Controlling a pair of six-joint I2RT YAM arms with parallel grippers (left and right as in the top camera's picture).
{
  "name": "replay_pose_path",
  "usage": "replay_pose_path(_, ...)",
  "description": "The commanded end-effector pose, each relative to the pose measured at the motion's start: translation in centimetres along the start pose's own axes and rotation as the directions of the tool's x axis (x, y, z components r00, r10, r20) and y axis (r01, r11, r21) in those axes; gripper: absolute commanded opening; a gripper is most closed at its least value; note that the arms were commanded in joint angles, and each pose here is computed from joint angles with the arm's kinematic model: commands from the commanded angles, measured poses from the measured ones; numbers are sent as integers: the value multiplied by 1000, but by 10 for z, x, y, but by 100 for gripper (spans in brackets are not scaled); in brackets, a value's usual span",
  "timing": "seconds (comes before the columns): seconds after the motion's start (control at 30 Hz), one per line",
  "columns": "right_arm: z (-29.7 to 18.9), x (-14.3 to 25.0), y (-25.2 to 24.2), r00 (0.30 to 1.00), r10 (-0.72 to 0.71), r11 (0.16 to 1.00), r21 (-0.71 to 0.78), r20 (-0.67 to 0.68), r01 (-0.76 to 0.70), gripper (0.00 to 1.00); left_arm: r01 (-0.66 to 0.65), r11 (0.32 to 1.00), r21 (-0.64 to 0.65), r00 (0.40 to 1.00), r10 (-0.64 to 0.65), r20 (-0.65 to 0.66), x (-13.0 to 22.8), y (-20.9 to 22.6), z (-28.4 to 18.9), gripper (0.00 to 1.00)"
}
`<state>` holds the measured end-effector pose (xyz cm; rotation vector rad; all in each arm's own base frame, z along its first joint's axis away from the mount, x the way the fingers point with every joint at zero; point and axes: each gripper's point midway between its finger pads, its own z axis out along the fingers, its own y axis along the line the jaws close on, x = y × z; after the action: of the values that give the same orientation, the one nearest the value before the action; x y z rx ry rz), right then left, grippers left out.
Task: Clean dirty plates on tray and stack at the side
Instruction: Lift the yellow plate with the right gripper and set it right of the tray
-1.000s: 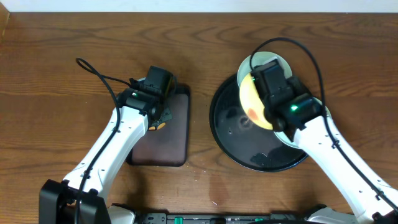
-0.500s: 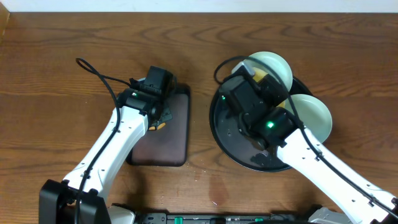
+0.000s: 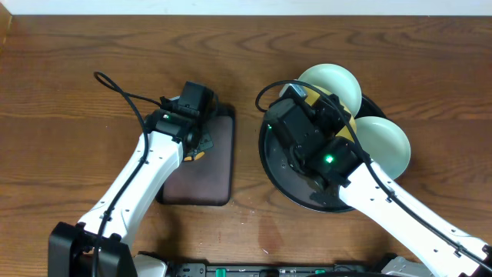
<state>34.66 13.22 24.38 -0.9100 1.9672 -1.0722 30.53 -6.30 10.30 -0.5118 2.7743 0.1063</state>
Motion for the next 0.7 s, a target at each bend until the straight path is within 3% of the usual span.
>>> replay_pose_path(0.0,-6,-7,0,999,19,999,-31,40,-18,1,-18,1000,-12,1000,17,-12,3,3,3,8)
replay_pose_path(0.17,-8,-16,17,996,27,992,-129,89,-16,1,-18,1000,-12,1000,17,-12,3,3,3,8)
replay_pose_path(0.53,-1,-10,14,996,65,990,-133,61,-56,1,-17,1000,-12,1000,17,-12,3,3,3,8)
replay_pose_path(0.67,10,-11,31,980,189,937,-309,63,-161,1,-18,1000,-13,1000,17,-12,3,3,3,8)
